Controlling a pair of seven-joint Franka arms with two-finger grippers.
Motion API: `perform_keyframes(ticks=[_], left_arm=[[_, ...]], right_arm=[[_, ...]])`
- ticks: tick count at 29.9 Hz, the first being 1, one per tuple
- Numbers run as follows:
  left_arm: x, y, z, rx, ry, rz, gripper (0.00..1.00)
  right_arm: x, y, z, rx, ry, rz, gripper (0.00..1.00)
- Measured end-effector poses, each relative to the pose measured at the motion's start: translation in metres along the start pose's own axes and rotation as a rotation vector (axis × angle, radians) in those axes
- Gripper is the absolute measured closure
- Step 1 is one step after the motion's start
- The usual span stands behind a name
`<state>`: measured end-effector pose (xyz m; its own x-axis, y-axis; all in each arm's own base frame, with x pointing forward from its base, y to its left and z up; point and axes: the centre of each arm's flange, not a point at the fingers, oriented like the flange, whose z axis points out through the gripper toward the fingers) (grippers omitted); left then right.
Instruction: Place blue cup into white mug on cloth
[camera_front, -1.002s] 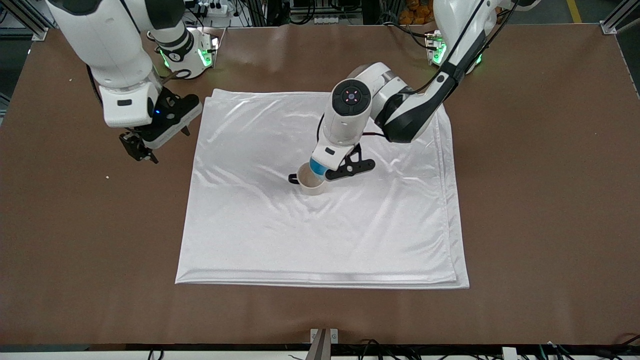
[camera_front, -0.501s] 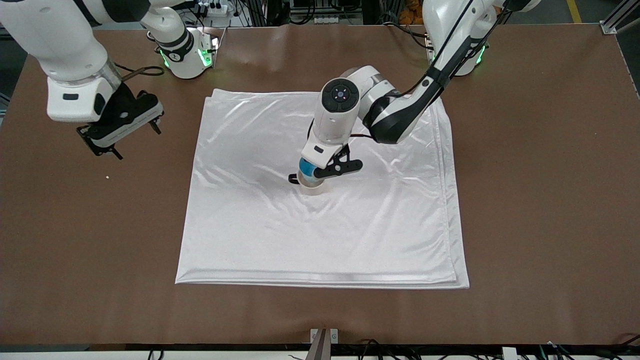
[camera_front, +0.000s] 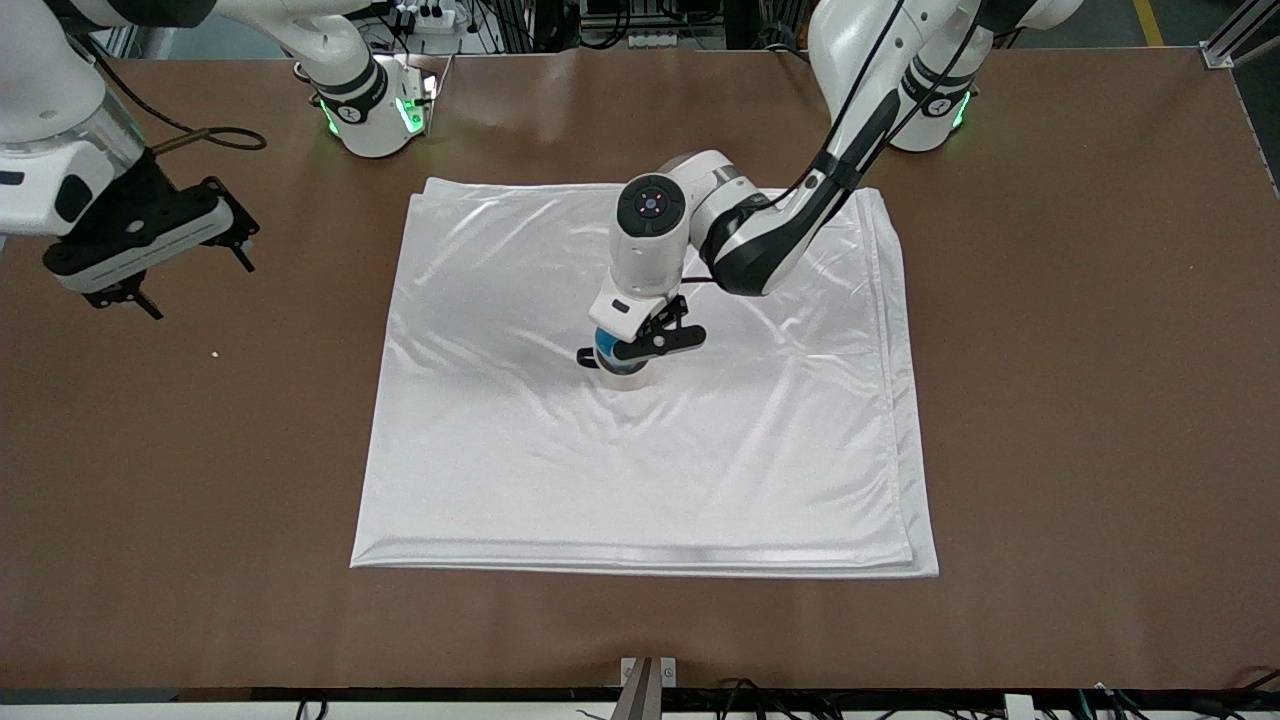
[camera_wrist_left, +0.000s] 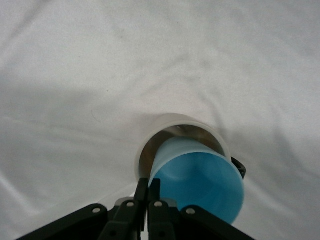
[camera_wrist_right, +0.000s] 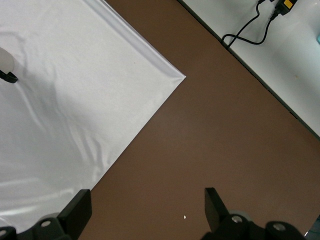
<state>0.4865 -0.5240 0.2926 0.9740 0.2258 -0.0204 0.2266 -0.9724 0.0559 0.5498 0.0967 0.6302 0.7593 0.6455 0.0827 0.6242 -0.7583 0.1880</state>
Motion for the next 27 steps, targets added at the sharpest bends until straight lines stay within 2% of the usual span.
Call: perform_keyframes(ticks=[9,14,21,22,27], left_arm=[[0.004,-0.002,0.012,0.006,-0.004,-0.006,0.96],[0.006,-0.004,0.019,0.011,-0.005,-0.010,0.96],[0.011,-0.006,0.024,0.010,-0.001,-0.016,0.96],[0.011,-0.007,0.024,0.010,-0.001,-0.017,0.94],[0.013,-0.007,0.025,0.012,0.002,-0.008,0.69]], right_arm=[[-0.007,0.025,0.009,0.002,-0.009,0.045,0.00],[-0.010,0.032,0.010,0.030,0.003,0.068,0.00],[-0.021,0.048,0.013,0.040,0.003,0.108,0.00],[-0.023,0.050,0.013,0.040,0.003,0.113,0.00],[-0.031,0.056,0.012,0.054,-0.020,0.151,0.00]])
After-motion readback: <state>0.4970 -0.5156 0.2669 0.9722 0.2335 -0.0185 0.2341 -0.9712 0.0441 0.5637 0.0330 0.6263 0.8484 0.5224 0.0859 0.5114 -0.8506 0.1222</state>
